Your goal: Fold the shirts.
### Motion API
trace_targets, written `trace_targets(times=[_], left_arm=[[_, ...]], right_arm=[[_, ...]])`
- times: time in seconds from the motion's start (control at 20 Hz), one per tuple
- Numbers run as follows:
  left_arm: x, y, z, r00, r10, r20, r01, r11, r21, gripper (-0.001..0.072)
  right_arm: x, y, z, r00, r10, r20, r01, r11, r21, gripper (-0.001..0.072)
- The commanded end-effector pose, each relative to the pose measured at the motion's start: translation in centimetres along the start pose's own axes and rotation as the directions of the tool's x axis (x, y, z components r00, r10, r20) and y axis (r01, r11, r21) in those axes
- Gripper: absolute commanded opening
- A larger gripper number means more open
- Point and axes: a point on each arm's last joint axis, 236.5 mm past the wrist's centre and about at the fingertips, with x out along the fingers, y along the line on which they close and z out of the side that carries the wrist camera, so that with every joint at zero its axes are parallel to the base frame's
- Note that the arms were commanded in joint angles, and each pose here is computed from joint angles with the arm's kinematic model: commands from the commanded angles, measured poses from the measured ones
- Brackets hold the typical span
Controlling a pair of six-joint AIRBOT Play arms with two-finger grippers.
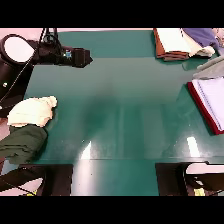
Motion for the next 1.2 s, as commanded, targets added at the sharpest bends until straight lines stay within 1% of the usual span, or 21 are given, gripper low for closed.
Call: trace_targets(times=[0.0,0.2,0.25,0.35,0.4,0.45,0.5,0.55,0.7,0.75,0.8,0.9,1.0,1.1,1.15], left_arm=[[0.0,0.0,-0.7,1.0,0.001,-0.029,-0.001,1.0,0.004,0.0025],[0.0,0.0,-0.7,1.0,0.001,-0.029,0.0,1.0,0.003,0.0025],[0.0,0.0,-0.7,1.0,0.001,-0.029,0.0,1.0,0.003,0.0025],[0.0,0.0,-0.7,1.0,0.001,-0.029,-0.001,1.0,0.009,0.0025],[0.0,0.0,-0.7,1.0,0.001,-0.029,-0.001,1.0,0.012,0.0025],[0.0,0.0,-0.7,1.0,0.001,-0.029,-0.001,1.0,0.012,0.0025],[0.0,0.0,-0.7,1.0,0.001,-0.029,-0.001,1.0,0.012,0.0025],[0.0,0.0,-0.7,1.0,0.001,-0.029,0.0,1.0,0.012,0.0025],[0.0,0.0,-0.6,1.0,0.001,-0.026,0.0,1.0,0.012,0.0025],[0.0,0.0,-0.5,1.0,0.0,-0.021,0.0,1.0,0.011,0.0025],[0.0,0.0,-0.5,1.0,0.0,-0.021,0.0,1.0,0.011,0.0025],[0.0,0.0,-0.5,1.0,0.0,-0.021,0.0,1.0,0.01,0.0025],[0.0,0.0,-0.4,1.0,0.001,-0.018,-0.001,1.0,0.011,0.0025],[0.0,0.1,-0.9,0.999,0.004,-0.039,-0.004,1.0,0.014,0.0025],[0.0,0.1,-1.2,0.999,0.004,-0.051,-0.003,1.0,0.013,0.0025]], right_arm=[[-1.2,-3.4,-3.6,0.993,-0.076,-0.095,0.079,0.996,0.032,0.0016],[-3.1,-8.1,-10.7,0.961,-0.115,-0.251,0.141,0.986,0.088,0.0017],[-3.9,-9.3,-12.3,0.951,-0.137,-0.279,0.17,0.981,0.098,0.0017],[-5.8,-12.2,-15.7,0.911,-0.222,-0.347,0.269,0.958,0.095,0.003],[-6.7,-13.3,-17.2,0.893,-0.257,-0.37,0.311,0.946,0.093,0.0193],[-7.4,-14.3,-18.2,0.881,-0.28,-0.382,0.341,0.935,0.1,0.0401],[-8.1,-15.2,-18.9,0.873,-0.3,-0.384,0.368,0.923,0.115,0.0553],[-8.8,-15.8,-19.2,0.871,-0.313,-0.378,0.385,0.914,0.131,0.06],[-10.9,-15.8,-16.9,0.884,-0.355,-0.305,0.413,0.898,0.153,0.0599],[-10.8,-14.4,-15.2,0.91,-0.333,-0.246,0.378,0.91,0.168,0.0599],[-10.4,-12.3,-13.3,0.942,-0.279,-0.186,0.312,0.933,0.181,0.0598],[-8.9,-5.1,-9.9,0.993,-0.083,-0.08,0.097,0.977,0.192,0.0596],[-7.9,3.7,-8.6,0.991,0.125,-0.044,-0.118,0.984,0.137,0.0594],[-7.5,11.5,-9.9,0.963,0.257,-0.085,-0.255,0.966,0.028,0.0584],[-7.5,15.4,-11.3,0.939,0.319,-0.128,-0.325,0.945,-0.027,0.0584]])
